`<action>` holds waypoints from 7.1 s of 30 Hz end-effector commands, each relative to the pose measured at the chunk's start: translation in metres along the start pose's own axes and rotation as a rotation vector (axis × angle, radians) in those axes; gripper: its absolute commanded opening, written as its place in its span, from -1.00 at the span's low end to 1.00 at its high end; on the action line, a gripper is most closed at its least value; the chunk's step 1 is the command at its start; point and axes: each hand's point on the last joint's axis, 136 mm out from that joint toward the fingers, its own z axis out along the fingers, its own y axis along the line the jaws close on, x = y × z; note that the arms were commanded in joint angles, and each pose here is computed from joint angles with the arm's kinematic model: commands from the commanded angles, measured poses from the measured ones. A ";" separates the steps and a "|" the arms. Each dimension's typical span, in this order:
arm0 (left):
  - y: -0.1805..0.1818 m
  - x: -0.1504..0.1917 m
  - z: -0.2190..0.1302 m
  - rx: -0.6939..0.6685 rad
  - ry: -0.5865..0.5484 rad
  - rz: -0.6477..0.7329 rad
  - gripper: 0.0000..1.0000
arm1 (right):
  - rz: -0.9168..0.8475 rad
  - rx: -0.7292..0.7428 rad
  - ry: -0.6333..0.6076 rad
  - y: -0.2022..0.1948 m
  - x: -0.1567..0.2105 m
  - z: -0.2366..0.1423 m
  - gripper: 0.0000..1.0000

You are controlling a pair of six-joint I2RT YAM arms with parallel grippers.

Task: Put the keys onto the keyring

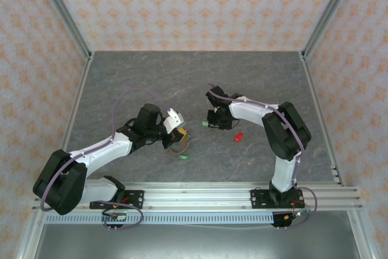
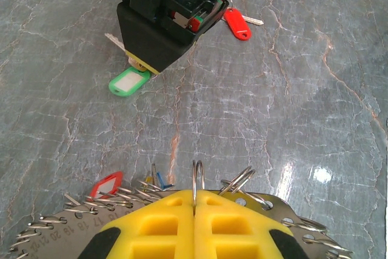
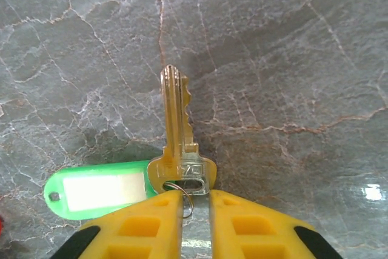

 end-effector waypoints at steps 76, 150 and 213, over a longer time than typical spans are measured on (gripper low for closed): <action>-0.009 -0.034 -0.006 0.038 -0.095 0.066 -1.00 | -0.925 -0.539 -0.450 0.069 0.025 -0.139 -1.00; -0.026 -0.035 0.007 0.101 -0.062 0.098 -1.00 | -1.224 -0.494 -0.513 0.083 0.063 -0.107 -1.00; -0.020 -0.007 0.023 0.063 -0.064 0.053 -1.00 | -0.776 -0.375 -0.446 0.026 0.022 -0.060 -0.58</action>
